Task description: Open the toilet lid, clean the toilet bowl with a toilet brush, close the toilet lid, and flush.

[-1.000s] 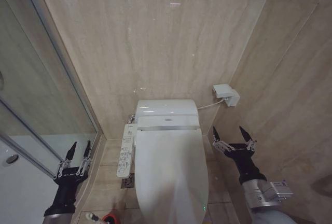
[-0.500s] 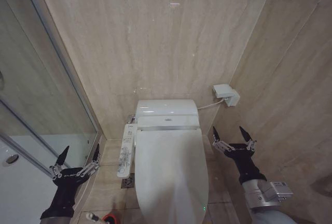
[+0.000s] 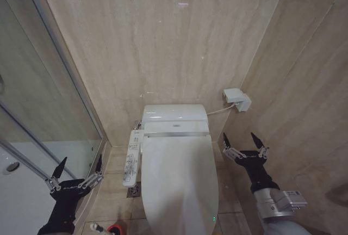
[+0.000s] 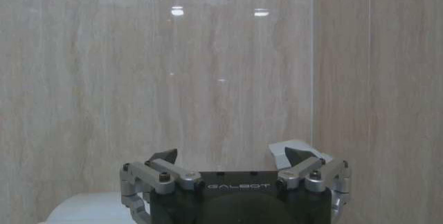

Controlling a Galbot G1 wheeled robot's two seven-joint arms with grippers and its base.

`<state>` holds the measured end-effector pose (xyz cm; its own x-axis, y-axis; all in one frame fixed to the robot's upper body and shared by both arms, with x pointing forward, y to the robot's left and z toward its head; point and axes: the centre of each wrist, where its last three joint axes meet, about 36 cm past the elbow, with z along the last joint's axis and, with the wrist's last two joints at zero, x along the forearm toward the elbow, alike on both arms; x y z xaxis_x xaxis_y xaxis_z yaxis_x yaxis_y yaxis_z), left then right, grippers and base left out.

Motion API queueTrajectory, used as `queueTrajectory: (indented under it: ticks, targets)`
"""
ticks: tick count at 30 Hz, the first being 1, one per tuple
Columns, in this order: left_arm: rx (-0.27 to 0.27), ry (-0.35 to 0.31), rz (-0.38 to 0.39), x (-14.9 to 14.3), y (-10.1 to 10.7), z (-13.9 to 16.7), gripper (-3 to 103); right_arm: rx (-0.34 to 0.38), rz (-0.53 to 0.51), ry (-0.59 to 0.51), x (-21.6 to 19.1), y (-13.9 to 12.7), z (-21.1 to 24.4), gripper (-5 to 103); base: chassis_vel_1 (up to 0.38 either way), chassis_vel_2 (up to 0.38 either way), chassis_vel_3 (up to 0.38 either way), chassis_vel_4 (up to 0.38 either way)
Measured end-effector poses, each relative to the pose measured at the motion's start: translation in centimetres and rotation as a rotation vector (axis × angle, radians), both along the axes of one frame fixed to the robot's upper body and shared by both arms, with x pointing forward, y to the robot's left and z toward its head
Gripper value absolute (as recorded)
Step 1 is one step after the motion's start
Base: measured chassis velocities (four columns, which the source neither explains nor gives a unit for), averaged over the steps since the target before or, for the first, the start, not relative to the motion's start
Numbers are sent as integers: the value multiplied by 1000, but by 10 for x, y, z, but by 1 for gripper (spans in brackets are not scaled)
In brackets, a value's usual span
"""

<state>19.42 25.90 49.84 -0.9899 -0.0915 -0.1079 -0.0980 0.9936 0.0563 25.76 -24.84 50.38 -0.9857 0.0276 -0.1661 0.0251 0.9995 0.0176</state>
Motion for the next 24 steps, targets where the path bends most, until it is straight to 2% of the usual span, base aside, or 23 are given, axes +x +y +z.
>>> queueTrajectory:
  ticks: [7,24]
  targets:
    - [-3,0,-40,-3,-1,-1,100,0,0,0,0,0,0,100,0,0,0,0]
    - [43,-30,-43,-5,0,-2,100,0,0,0,0,0,0,100,0,0,0,0]
